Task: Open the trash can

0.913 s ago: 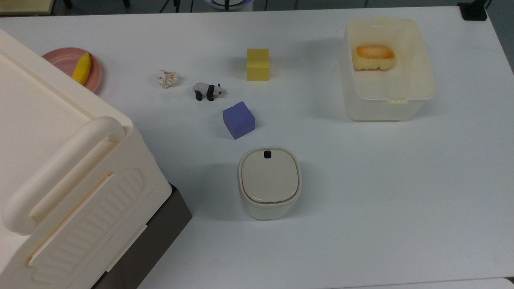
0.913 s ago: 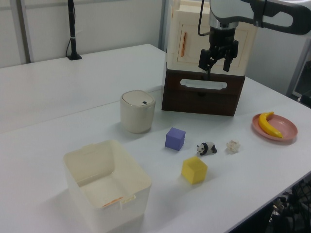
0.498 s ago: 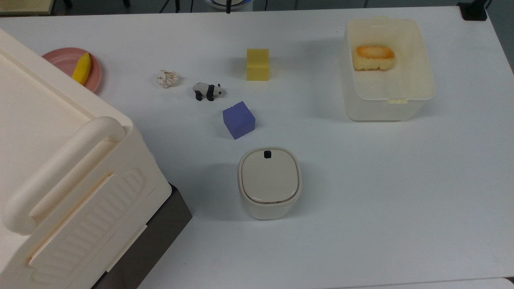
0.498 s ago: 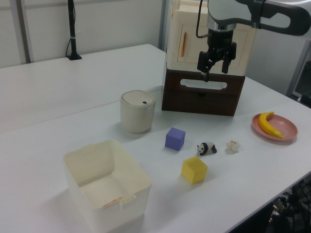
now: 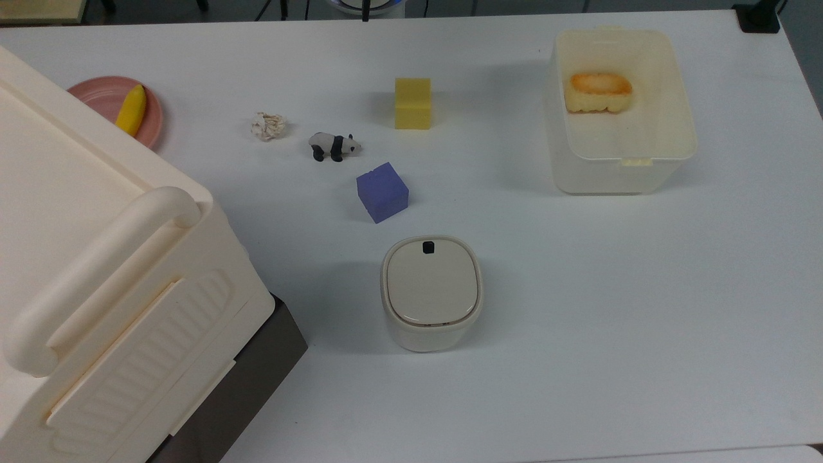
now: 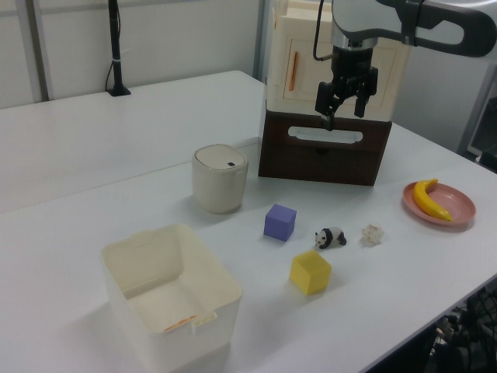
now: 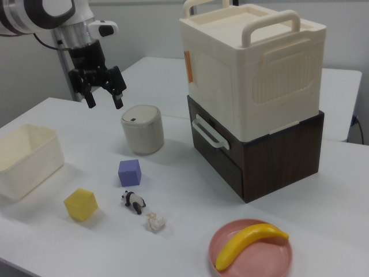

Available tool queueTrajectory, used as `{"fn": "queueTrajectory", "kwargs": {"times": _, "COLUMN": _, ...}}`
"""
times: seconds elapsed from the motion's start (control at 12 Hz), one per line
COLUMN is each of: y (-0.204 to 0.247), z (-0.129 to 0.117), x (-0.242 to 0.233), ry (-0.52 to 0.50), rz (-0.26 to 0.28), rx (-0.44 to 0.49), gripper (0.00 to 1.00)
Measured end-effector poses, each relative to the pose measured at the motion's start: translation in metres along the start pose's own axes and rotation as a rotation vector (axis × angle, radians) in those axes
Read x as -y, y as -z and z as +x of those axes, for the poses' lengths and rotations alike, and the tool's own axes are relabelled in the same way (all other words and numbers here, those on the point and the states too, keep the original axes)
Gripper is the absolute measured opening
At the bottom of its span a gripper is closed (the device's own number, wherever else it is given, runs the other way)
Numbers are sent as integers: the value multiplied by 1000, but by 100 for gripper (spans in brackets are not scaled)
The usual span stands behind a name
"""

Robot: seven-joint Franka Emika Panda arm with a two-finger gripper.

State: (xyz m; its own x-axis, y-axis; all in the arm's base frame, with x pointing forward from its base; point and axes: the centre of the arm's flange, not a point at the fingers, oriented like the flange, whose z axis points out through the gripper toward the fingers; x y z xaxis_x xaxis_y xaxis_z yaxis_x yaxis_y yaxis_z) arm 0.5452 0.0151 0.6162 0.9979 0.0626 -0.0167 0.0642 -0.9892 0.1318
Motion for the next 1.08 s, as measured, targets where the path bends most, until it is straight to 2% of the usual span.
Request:
{"fn": "queueTrajectory", "kwargs": {"times": 0.25, "y": 1, "z": 0, "x": 0, "ry": 7, "rz": 0, "rx": -2, "gripper": 100}}
{"fn": "queueTrajectory", "kwargs": {"times": 0.58, "y": 1, "z": 0, "x": -1, "ry": 84, "rz": -1, "rx": -2, "gripper": 100}}
{"fn": "queueTrajectory", "kwargs": {"times": 0.83, "y": 1, "z": 0, "x": 2, "ry": 27, "rz": 0, "rx": -3, "gripper": 100}}
{"fn": "queueTrajectory", "kwargs": {"times": 1.08, "y": -5, "z": 6, "x": 8, "ry": 14, "rz": 3, "rx": -1, "gripper": 100}}
